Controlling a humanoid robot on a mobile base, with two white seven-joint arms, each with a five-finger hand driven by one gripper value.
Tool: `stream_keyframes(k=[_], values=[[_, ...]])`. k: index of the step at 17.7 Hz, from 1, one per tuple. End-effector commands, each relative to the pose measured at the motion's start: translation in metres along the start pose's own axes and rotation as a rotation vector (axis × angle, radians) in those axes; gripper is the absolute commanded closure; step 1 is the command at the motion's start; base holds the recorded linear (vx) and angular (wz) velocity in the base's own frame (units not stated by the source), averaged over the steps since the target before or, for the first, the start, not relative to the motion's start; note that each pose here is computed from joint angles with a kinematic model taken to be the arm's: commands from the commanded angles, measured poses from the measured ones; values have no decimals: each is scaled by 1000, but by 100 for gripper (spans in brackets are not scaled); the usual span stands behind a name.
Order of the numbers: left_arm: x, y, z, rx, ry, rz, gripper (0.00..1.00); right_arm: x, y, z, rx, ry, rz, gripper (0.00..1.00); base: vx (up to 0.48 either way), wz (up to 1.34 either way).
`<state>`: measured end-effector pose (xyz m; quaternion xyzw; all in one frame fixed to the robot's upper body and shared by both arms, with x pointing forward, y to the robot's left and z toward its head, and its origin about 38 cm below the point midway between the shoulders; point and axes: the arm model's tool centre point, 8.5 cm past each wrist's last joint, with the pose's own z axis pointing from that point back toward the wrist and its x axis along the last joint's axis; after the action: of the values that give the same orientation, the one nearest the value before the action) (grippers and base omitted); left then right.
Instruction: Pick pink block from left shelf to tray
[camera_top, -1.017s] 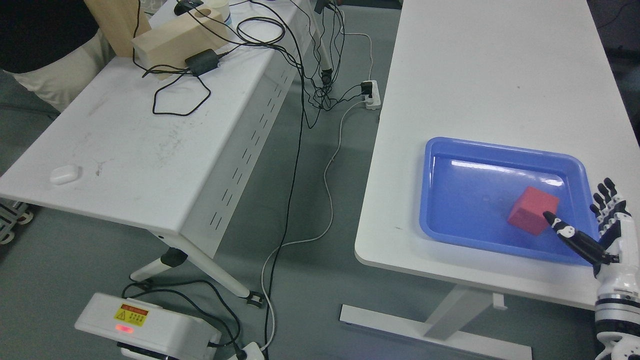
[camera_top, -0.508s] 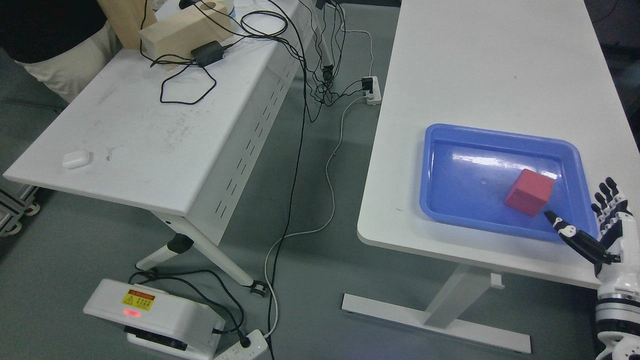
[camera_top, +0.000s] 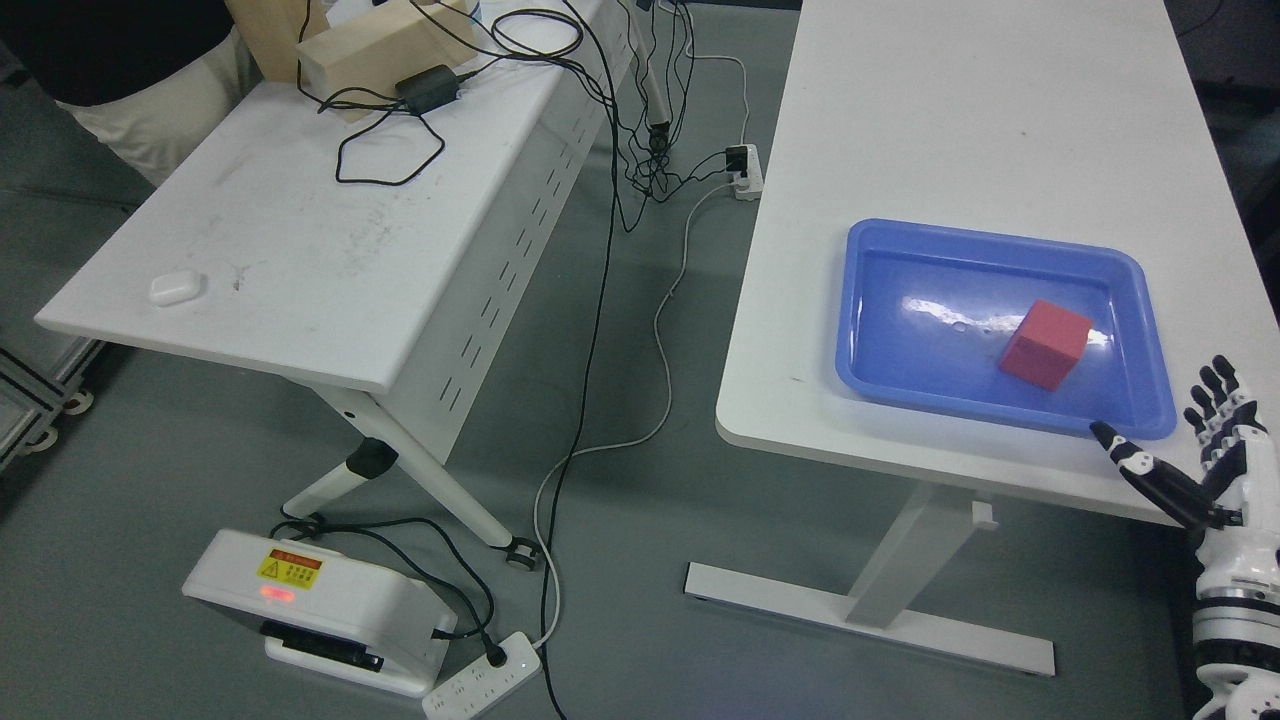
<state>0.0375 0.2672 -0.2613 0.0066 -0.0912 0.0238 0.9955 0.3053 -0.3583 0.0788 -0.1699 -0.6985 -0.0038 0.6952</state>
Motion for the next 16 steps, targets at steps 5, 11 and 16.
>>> stream_keyframes(k=[5,11,16], values=[[-5,12,2,17,9,-4,0,0,-1,0,-2,0,1,0,-179,-93],[-5,12,2,17,9,-4,0,0,-1,0,-1,0,3,0,-231,-85],[-5,12,2,17,10,-4,0,0,-1,0,-1,0,3,0,-187,-49]])
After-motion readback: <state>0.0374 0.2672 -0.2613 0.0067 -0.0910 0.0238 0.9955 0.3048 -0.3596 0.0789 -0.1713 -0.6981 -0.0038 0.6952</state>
